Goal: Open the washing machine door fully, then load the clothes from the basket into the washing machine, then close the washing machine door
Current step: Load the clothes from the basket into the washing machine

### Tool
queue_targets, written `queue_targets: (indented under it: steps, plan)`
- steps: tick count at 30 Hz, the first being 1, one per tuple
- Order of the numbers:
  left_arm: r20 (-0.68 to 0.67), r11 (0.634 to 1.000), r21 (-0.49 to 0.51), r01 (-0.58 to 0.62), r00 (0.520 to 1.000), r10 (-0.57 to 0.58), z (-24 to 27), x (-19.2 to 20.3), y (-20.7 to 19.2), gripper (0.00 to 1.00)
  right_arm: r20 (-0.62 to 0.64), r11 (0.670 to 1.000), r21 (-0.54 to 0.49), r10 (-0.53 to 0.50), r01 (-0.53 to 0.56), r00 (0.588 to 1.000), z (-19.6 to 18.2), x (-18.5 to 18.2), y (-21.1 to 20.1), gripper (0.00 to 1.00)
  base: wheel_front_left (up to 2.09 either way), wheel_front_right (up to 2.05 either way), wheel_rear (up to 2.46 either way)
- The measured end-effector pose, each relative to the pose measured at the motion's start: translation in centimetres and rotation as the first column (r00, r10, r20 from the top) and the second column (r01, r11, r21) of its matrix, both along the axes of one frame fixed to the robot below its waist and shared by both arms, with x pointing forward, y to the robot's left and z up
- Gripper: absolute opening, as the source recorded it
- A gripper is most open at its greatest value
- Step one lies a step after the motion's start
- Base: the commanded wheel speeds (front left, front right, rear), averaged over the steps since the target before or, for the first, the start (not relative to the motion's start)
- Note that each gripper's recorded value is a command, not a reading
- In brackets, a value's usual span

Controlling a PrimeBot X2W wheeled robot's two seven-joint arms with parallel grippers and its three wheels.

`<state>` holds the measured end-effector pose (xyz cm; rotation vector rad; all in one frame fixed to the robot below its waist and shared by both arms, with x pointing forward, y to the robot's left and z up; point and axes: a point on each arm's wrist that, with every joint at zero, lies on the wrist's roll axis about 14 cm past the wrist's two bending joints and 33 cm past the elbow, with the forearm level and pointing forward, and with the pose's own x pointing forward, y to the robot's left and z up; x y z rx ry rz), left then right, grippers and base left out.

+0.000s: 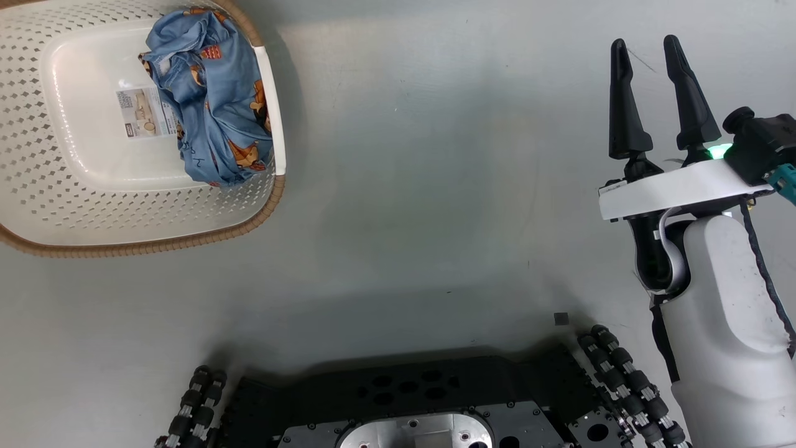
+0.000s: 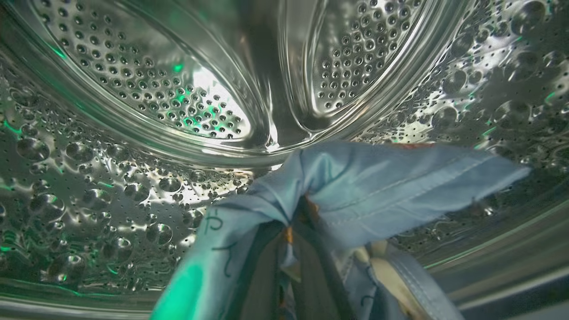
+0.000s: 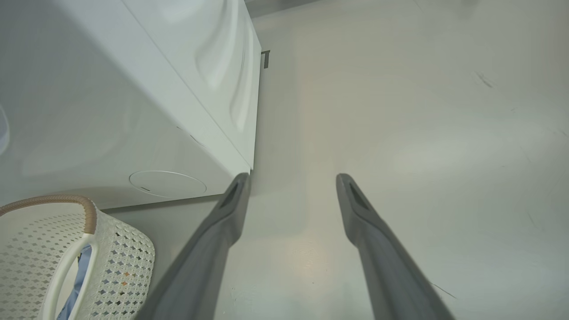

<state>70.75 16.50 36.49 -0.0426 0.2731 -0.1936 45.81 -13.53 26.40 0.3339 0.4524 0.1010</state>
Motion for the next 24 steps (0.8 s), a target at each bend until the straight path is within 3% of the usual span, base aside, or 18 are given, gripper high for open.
queue_targets:
  steps: [14,24]
  plan:
    - [0.088,1.000,0.011,0.003,0.996,-0.004,0.2,1.4,-0.7,0.00,-0.023,1.000,0.005,0.008,-0.008,1.000,-1.0,-0.4,0.3,1.00,0.00,0.00,0.00]
    - [0.336,1.000,0.006,0.011,0.942,-0.013,5.5,2.8,-1.2,0.00,-0.026,1.000,0.011,0.015,-0.014,1.000,-1.1,-0.4,0.6,1.00,0.00,0.00,0.00]
